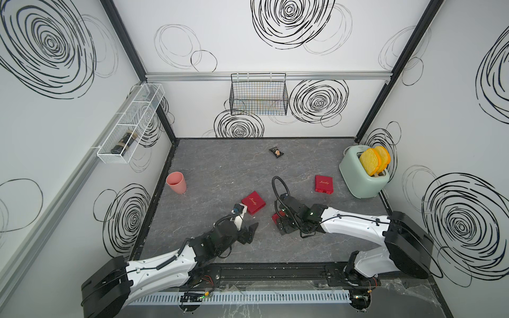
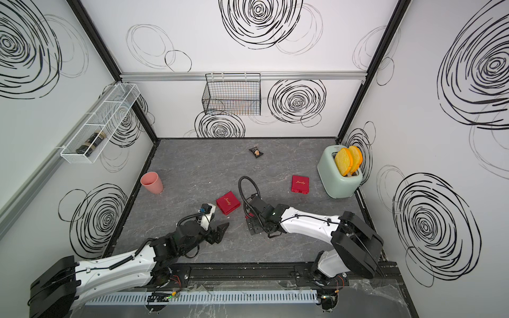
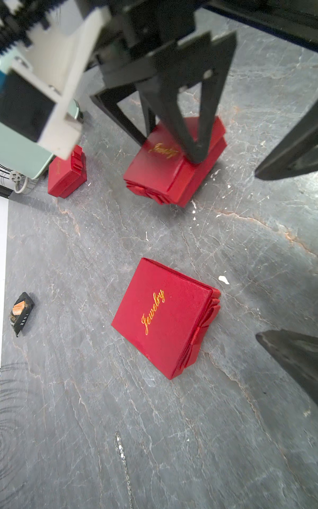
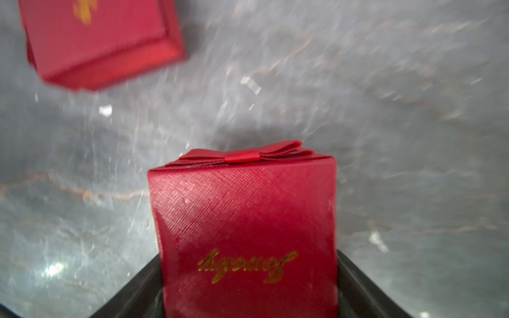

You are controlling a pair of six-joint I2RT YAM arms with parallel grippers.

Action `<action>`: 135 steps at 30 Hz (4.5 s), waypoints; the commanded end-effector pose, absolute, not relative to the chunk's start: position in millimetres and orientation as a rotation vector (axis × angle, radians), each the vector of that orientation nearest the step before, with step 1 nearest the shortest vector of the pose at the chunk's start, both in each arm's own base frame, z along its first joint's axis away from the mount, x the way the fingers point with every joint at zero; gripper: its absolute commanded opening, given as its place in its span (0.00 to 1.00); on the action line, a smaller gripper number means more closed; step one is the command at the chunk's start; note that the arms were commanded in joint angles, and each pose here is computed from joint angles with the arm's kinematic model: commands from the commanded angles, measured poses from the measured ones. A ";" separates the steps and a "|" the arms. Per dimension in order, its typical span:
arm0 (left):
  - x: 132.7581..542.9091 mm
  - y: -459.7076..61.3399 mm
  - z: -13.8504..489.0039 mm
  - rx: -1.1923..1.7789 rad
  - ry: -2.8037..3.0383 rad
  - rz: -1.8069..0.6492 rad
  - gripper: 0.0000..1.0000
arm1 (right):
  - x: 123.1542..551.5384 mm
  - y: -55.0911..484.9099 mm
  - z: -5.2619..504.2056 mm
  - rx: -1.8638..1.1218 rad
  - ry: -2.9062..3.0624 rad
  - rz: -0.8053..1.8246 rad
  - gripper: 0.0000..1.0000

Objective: Take the necklace out of the lift-off lid jewelry box
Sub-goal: Pick up the jewelry box from the center of the board, then place the jewelry box at the center of the board, then move the jewelry box to the center of the board.

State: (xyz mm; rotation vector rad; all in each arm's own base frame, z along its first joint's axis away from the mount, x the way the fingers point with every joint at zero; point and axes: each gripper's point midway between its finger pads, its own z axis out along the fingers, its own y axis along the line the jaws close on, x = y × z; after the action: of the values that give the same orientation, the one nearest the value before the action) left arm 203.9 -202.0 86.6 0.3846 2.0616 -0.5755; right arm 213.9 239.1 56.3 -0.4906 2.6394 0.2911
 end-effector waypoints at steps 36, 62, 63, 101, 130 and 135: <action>261.9 -194.2 116.3 0.177 2.061 -0.701 0.88 | 340.3 195.8 111.0 -0.358 2.429 0.310 0.98; 319.3 -205.9 78.9 0.295 2.184 -0.790 0.66 | 249.9 303.4 65.9 -0.443 2.491 0.892 0.60; 316.5 -208.6 78.1 0.304 2.188 -0.794 0.65 | 252.2 303.5 65.0 -0.433 2.495 0.884 0.57; 270.7 -163.5 89.2 0.081 2.152 -0.764 0.83 | 281.9 316.7 54.4 -0.957 2.435 0.455 0.97; 288.7 -251.1 72.9 0.336 2.169 -0.889 0.60 | 220.4 314.3 68.8 -0.799 2.467 0.938 0.84; 287.6 -254.2 69.2 0.303 2.201 -0.856 0.60 | 215.4 307.0 80.7 -0.793 2.432 0.943 0.84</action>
State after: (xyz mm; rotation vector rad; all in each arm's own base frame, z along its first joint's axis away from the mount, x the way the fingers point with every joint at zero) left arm 279.2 -250.4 60.0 0.3337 2.2281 -0.8721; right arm 215.9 308.9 70.0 -0.8070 2.4671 0.9155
